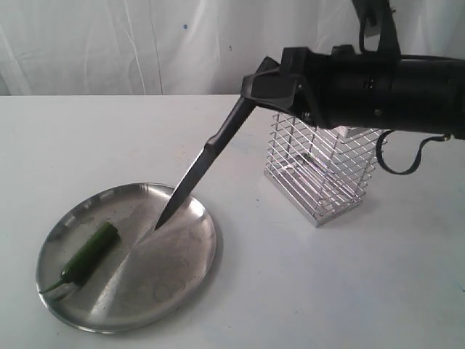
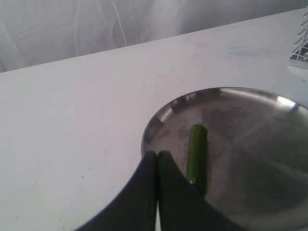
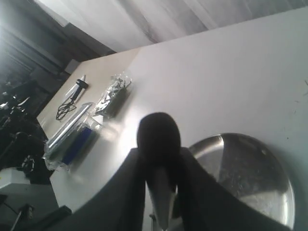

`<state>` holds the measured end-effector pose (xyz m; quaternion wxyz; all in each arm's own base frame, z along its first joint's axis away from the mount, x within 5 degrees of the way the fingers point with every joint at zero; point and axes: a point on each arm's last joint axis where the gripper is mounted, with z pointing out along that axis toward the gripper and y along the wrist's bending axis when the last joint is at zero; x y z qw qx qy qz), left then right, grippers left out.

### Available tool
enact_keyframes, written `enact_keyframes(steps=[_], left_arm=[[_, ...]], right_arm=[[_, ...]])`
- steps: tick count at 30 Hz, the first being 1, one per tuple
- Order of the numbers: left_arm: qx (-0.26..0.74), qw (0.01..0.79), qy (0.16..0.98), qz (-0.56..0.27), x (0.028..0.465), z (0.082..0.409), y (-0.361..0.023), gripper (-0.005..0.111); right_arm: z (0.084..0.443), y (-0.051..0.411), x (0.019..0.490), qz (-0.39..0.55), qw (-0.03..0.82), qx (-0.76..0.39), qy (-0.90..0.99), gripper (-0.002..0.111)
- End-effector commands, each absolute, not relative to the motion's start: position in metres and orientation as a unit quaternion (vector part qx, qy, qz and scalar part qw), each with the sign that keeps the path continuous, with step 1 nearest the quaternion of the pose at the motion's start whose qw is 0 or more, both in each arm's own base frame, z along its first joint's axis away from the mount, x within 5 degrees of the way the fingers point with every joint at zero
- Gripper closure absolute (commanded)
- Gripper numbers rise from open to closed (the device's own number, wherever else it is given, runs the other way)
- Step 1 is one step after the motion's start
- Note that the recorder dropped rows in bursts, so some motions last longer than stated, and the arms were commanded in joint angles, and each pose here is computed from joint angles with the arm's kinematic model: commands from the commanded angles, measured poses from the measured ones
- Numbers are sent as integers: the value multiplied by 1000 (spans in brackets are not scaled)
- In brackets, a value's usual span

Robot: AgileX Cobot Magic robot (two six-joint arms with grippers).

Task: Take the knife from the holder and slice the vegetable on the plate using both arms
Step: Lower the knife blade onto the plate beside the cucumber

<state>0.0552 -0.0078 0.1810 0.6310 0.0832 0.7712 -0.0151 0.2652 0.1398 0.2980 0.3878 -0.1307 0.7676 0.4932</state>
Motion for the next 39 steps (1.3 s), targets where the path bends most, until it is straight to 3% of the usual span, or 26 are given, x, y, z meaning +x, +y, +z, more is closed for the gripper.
enact_keyframes(steps=[1, 9, 15, 27, 39], left_arm=[[83, 631, 771, -20, 55, 180, -8, 107], [83, 631, 771, -20, 55, 180, -8, 107], [83, 631, 771, -20, 55, 180, -8, 107], [83, 631, 771, -20, 55, 180, -8, 107], [83, 631, 771, -20, 55, 180, -8, 107]], right_arm=[[290, 150, 259, 495, 378, -144, 769, 108], [266, 177, 274, 492, 338, -150, 788, 108], [251, 200, 303, 539, 297, -179, 768, 108], [188, 227, 358, 577, 194, -108, 786, 108], [141, 230, 367, 573, 148, -82, 802, 108]])
